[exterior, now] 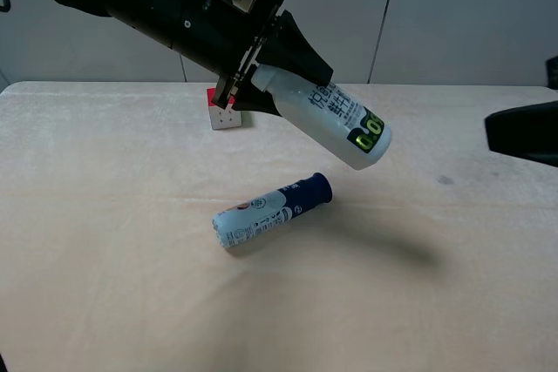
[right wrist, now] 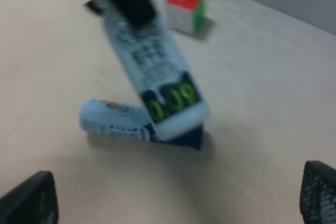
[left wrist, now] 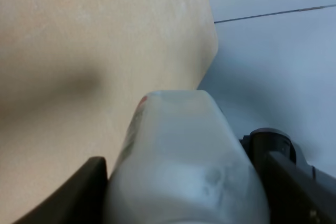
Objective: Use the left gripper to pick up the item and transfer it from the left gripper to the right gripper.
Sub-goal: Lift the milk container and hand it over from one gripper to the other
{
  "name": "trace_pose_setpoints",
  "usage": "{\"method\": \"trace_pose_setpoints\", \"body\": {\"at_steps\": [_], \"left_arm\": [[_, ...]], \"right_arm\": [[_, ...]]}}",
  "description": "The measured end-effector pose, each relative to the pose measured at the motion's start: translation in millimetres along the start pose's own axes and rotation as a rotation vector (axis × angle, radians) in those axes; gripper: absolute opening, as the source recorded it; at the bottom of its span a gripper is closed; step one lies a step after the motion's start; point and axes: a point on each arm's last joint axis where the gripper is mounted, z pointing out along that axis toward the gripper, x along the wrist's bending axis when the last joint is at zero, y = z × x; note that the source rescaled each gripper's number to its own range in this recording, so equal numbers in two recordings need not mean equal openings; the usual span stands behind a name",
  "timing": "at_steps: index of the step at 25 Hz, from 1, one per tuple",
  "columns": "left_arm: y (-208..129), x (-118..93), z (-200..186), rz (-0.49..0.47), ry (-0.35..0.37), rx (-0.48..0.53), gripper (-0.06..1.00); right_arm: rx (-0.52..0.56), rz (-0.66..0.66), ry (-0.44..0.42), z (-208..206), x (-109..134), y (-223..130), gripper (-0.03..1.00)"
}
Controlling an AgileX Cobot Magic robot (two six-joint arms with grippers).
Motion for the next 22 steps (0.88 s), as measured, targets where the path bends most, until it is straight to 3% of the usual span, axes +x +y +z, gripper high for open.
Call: {"method": "trace_pose_setpoints", "body": {"at_steps": [4, 9, 22], "left_arm": [[0.0, -0.1, 0.0, -0.001, -0.001, 0.0, 0.05], [0.0, -0.4, 0.0, -0.002, -0.005, 0.0, 0.05], [0.5, -1.3, 0.0, -0.01, -0.015, -0.005, 0.05]], "right_arm": [[0.063, -0.105, 0.077, 28.3, 1.8, 16.8, 1.0], [0.139, -0.168, 0.115, 67.2, 1.6, 31.3, 1.0], [0.273, -0.234, 0.064, 140.7, -15.8, 29.1, 1.0]]}}
